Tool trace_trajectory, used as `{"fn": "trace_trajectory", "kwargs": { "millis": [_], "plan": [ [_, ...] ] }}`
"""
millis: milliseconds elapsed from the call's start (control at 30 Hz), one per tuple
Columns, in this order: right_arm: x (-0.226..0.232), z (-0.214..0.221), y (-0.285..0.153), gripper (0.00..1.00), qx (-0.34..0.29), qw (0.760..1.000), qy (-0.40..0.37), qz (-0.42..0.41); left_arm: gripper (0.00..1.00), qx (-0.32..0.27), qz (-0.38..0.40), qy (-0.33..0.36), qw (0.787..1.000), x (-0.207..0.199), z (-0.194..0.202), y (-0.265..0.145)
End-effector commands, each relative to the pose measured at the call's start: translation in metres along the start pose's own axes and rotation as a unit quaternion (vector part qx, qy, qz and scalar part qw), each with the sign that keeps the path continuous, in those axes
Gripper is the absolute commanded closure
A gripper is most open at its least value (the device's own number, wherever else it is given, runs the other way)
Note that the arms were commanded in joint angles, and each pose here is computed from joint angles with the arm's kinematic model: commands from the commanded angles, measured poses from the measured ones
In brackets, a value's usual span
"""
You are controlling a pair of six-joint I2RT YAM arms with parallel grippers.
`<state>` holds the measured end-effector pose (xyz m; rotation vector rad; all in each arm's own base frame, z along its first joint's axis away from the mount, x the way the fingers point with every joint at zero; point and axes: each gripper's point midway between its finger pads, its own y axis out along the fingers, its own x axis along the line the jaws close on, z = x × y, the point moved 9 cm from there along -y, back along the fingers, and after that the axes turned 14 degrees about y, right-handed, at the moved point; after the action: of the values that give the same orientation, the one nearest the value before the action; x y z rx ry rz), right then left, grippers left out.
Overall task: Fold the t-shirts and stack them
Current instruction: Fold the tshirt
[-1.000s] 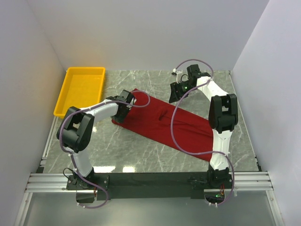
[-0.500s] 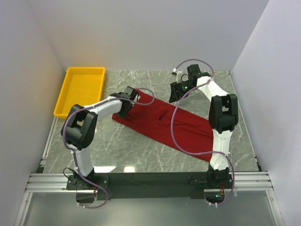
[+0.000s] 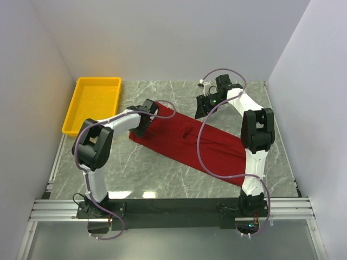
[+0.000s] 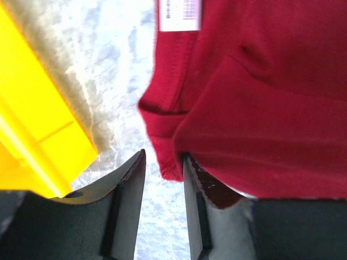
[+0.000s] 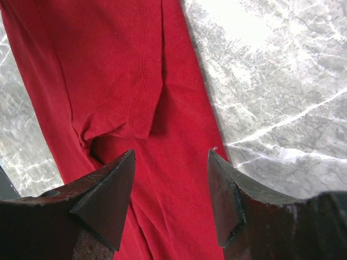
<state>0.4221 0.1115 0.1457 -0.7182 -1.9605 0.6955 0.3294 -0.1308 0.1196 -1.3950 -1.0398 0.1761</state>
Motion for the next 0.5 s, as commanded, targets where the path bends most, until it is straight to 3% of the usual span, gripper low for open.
{"fn": "trace_trajectory", "kwargs": {
  "millis": [0,200,467],
  "plan": [
    [0.014,-0.010,-0.021,0.37,-0.034,0.999,-0.025,-0.007,0.60,-0.058,-0.030,-0.067,0.996,0.027,-0.011,-0.037],
    [0.013,-0.011,-0.020,0.38,-0.033,0.999,-0.030,0.001,0.63,-0.092,-0.022,-0.125,0.988,0.040,-0.012,-0.061],
    [0.016,-0.015,-0.016,0.37,-0.027,0.999,-0.037,-0.002,0.66,-0.089,0.009,-0.159,0.983,0.038,-0.001,-0.070]
  ]
}}
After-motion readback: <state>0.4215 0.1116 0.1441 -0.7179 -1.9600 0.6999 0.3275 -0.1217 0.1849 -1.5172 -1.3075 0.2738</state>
